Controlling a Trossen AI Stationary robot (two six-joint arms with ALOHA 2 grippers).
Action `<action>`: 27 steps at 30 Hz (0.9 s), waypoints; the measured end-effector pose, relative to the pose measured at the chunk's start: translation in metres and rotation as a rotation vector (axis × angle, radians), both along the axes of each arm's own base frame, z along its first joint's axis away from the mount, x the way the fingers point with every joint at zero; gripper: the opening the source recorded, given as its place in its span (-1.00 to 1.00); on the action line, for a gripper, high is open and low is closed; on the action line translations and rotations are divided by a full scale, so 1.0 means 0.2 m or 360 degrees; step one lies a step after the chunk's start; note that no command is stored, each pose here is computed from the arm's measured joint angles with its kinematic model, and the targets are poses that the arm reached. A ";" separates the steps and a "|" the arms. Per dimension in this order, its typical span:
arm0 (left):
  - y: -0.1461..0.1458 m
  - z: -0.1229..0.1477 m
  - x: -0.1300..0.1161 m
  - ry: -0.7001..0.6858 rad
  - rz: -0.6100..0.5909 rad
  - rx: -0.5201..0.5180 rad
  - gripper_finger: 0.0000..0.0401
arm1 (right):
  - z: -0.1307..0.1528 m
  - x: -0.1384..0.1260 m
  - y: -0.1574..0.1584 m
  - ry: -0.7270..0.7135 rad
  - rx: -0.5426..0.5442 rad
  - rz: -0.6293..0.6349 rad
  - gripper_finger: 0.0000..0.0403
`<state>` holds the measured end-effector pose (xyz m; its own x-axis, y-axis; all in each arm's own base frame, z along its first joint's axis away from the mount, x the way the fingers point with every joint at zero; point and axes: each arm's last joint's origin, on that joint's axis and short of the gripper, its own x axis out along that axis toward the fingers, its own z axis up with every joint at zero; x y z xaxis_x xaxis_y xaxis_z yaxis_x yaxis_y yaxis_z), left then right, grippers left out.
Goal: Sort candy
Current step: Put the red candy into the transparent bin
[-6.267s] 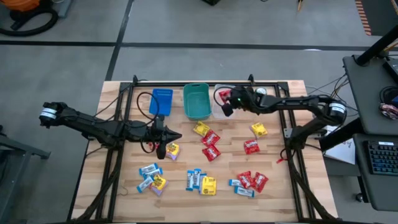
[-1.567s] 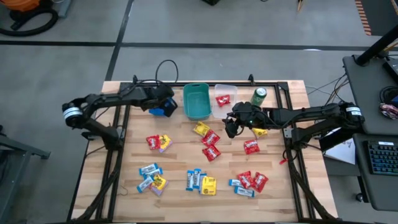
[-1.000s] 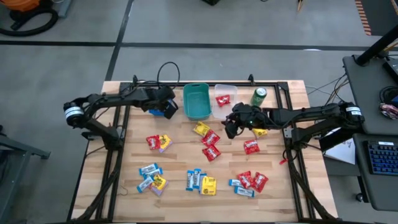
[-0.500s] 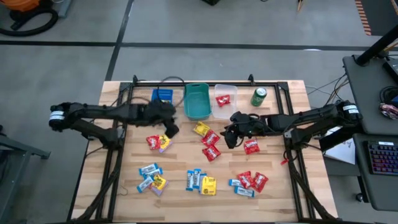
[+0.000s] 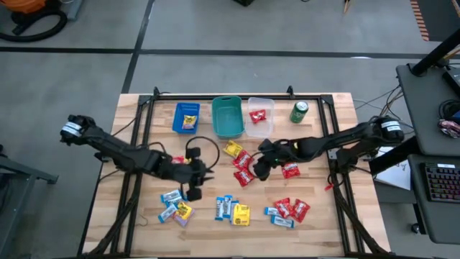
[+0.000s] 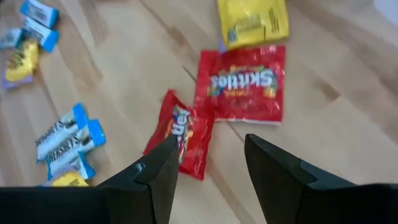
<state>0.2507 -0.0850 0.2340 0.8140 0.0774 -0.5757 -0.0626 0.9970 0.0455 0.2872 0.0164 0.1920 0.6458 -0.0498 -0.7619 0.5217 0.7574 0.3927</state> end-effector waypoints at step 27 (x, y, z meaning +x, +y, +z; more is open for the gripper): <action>0.13 0.01 -0.45 -0.0524 -0.0447 0.0032 -0.63 | -0.11 0.37 0.21 0.0560 -0.0038 -0.0036 -0.13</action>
